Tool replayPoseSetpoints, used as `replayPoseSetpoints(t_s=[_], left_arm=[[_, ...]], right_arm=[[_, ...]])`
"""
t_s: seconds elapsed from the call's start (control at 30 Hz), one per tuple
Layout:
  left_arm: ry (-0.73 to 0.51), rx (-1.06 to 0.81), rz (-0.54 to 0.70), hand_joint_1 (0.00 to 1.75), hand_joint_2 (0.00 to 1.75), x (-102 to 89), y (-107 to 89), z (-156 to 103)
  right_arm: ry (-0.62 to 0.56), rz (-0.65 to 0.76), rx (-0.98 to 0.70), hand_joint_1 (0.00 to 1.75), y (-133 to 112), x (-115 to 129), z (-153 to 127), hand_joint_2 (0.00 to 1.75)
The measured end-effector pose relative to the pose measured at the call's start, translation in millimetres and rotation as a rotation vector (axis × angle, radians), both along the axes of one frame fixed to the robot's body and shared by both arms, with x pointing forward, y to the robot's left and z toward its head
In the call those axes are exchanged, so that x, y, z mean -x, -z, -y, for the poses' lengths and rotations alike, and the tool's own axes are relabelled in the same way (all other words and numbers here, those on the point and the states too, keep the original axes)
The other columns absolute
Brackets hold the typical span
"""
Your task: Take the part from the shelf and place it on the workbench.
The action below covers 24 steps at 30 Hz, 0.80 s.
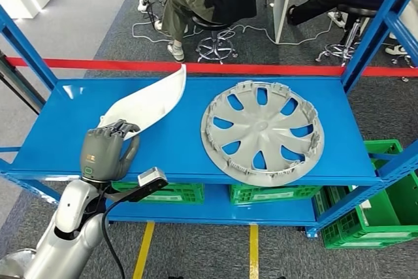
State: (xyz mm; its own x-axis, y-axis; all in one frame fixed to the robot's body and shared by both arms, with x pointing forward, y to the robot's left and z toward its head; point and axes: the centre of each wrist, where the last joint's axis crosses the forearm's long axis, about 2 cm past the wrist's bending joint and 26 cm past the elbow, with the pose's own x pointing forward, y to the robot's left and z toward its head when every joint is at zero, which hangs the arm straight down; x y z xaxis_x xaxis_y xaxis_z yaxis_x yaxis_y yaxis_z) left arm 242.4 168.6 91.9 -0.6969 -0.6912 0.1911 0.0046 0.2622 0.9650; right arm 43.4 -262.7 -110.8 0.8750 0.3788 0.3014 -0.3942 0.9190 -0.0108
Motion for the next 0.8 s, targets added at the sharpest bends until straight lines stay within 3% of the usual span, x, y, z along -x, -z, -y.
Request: replayPoseSetpoints(t_s=[0.8], left_arm=[[0.022,0.011,0.014,1.75,1.75,6.5,-5.8,4.7]], right_arm=[[-0.017,-0.008,0.011,0.0,-0.2,-1.7,0.4,0.0]])
